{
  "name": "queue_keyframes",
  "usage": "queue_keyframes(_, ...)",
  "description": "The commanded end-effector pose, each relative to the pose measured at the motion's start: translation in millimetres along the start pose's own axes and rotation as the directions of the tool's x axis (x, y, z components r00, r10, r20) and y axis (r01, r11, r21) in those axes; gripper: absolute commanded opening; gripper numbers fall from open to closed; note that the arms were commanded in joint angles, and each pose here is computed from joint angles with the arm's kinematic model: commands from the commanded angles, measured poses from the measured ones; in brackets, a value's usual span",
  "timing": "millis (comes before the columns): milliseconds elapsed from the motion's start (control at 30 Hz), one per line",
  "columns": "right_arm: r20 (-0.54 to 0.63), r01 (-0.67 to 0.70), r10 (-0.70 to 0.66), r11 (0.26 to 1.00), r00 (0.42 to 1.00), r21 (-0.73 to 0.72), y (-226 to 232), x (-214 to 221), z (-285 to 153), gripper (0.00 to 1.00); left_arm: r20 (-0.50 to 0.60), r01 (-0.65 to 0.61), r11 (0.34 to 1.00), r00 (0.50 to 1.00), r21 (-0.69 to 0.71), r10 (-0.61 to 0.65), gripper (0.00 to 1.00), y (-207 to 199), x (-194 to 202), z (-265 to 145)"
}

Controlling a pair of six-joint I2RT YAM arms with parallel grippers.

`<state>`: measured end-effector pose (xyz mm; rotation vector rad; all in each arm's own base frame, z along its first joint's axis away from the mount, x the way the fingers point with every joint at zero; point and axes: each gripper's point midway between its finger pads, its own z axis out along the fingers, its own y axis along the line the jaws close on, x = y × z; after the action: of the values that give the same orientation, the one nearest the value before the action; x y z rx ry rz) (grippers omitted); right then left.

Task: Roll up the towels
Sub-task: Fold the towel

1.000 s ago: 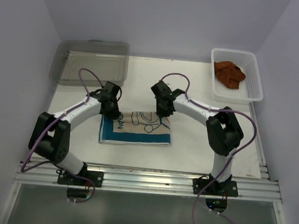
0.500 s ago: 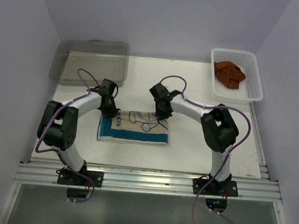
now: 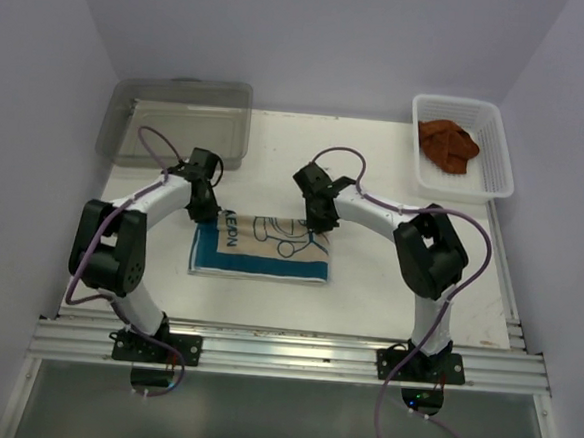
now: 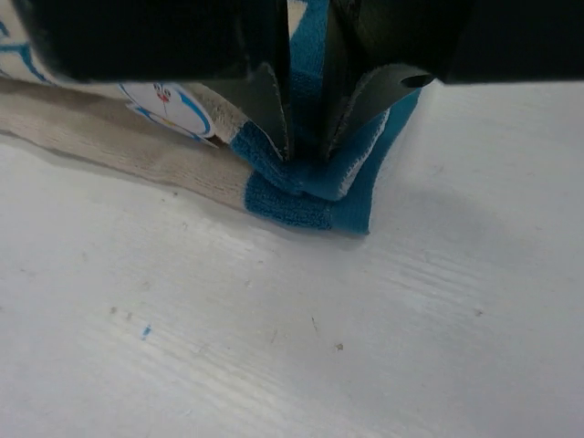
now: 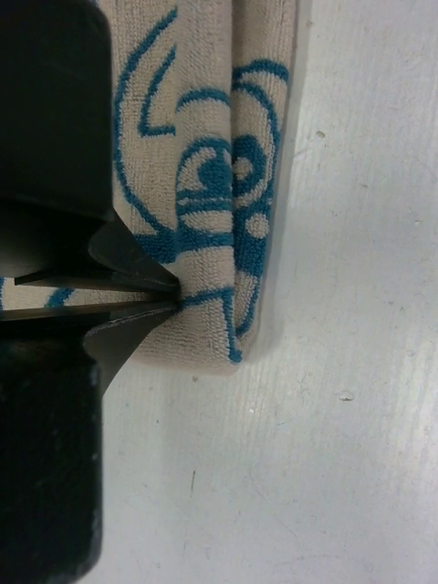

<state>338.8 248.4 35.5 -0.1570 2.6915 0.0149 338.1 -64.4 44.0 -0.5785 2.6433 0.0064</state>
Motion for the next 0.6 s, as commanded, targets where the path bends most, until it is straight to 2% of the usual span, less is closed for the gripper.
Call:
queue_keyframes(0, -0.042, 0.02, -0.017, 0.998, 0.999, 0.061, -16, 20, 14, 0.12, -0.075, -0.016, 0.997, 0.997, -0.073, 0.01, 0.2, 8, 13, 28)
queue_keyframes(200, -0.082, 0.001, 0.006, 0.996, 0.997, 0.091, -40, 59, 5, 0.12, -0.104, -0.024, 0.997, 0.994, -0.071, 0.017, 0.2, -2, 11, 45)
queue_keyframes(267, -0.075, -0.038, 0.043, 0.997, 0.996, 0.068, -43, 67, -10, 0.11, -0.082, -0.053, 0.997, 0.995, -0.058, 0.048, 0.2, -16, 5, 42)
queue_keyframes(300, -0.113, -0.037, 0.046, 0.996, 0.993, 0.081, -53, 91, -10, 0.11, -0.069, -0.092, 0.994, 0.994, -0.057, 0.088, 0.2, -30, 5, 40)
queue_keyframes(333, -0.089, -0.076, 0.081, 0.996, 0.993, 0.057, -52, 93, -22, 0.11, -0.068, -0.116, 0.992, 0.991, -0.055, 0.112, 0.2, -40, 8, 40)
queue_keyframes(400, -0.137, -0.059, 0.067, 0.996, 0.988, 0.062, -58, 132, -27, 0.11, -0.088, -0.164, 0.985, 0.983, -0.046, 0.16, 0.2, -59, 20, 45)
queue_keyframes(433, -0.124, -0.084, 0.089, 0.995, 0.988, 0.05, -55, 138, -38, 0.11, -0.072, -0.201, 0.979, 0.977, -0.009, 0.2, 0.2, -85, 25, 40)
queue_keyframes(500, -0.14, -0.019, 0.025, 0.999, 0.99, 0.04, -45, 171, -46, 0.11, -0.072, -0.264, 0.964, 0.961, 0.033, 0.266, 0.2, -120, 40, 42)
queue_keyframes(567, -0.149, -0.015, 0.021, 0.999, 0.989, 0.037, -37, 190, -54, 0.11, -0.076, -0.307, 0.95, 0.948, 0.059, 0.31, 0.2, -143, 49, 44)
